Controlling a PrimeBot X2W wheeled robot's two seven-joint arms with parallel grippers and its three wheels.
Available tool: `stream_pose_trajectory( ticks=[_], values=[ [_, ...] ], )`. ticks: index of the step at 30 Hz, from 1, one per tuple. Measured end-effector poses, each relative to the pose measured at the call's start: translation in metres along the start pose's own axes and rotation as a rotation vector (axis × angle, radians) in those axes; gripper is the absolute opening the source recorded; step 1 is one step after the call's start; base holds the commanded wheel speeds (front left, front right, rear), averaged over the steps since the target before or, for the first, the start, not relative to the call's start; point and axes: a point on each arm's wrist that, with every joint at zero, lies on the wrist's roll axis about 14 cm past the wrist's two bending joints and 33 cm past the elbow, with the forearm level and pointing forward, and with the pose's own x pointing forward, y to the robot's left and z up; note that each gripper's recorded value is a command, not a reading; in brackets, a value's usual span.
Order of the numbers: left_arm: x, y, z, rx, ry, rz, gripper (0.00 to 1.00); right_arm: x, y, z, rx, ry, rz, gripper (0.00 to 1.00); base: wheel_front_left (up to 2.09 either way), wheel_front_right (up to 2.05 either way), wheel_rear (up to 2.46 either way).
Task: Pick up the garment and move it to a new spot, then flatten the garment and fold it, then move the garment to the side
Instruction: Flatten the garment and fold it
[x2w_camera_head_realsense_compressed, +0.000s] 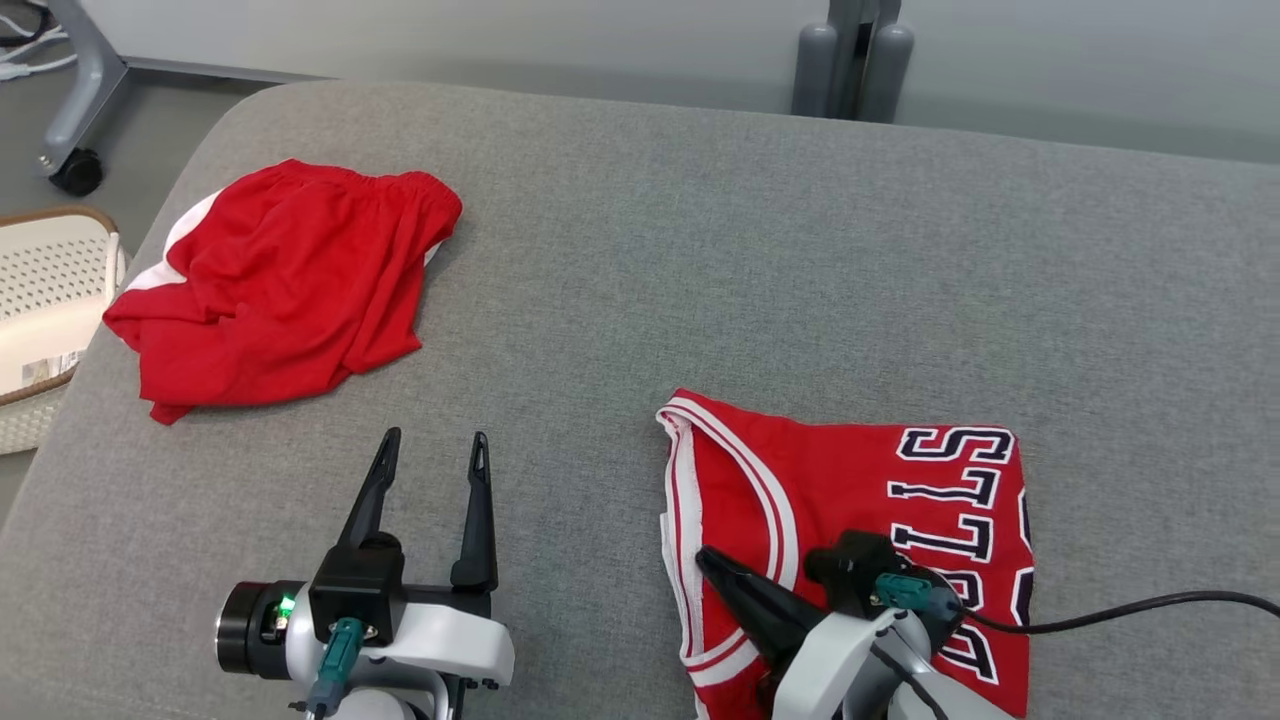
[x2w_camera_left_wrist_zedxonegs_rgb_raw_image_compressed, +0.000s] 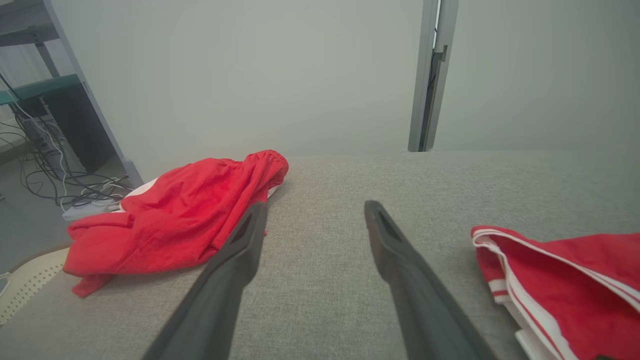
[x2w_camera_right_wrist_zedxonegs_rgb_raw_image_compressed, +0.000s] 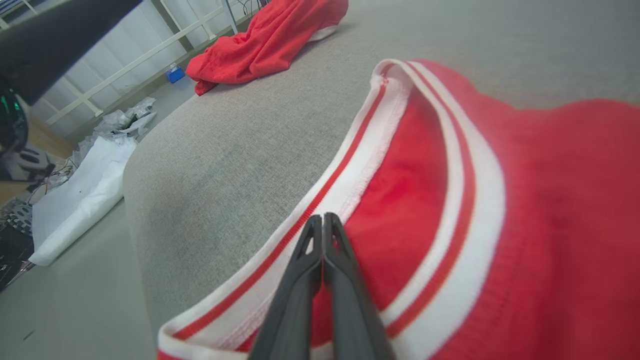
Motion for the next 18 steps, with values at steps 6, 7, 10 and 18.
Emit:
stream_pose_trajectory(
  ticks=[6,7,10,18],
  values=[
    [0.003,-0.009,0.009,-0.015,-0.030,-0.033,1.00,-0.018,-0.021,0.021,-0.025,-0.057,-0.077,0.00,0.00,0.00,0.00],
    [0.003,-0.011,0.010,-0.016,-0.034,-0.041,1.00,-0.021,-0.023,0.027,-0.034,-0.074,-0.084,0.00,0.00,0.00,0.00],
    [0.004,-0.018,0.015,-0.020,-0.050,-0.064,1.00,-0.033,-0.029,0.044,-0.066,-0.116,-0.112,0.00,0.00,0.00,0.00],
    [0.005,-0.036,0.028,-0.027,-0.095,-0.124,1.00,-0.084,-0.070,0.094,-0.208,-0.234,-0.285,0.00,0.00,0.00,0.00]
  ],
)
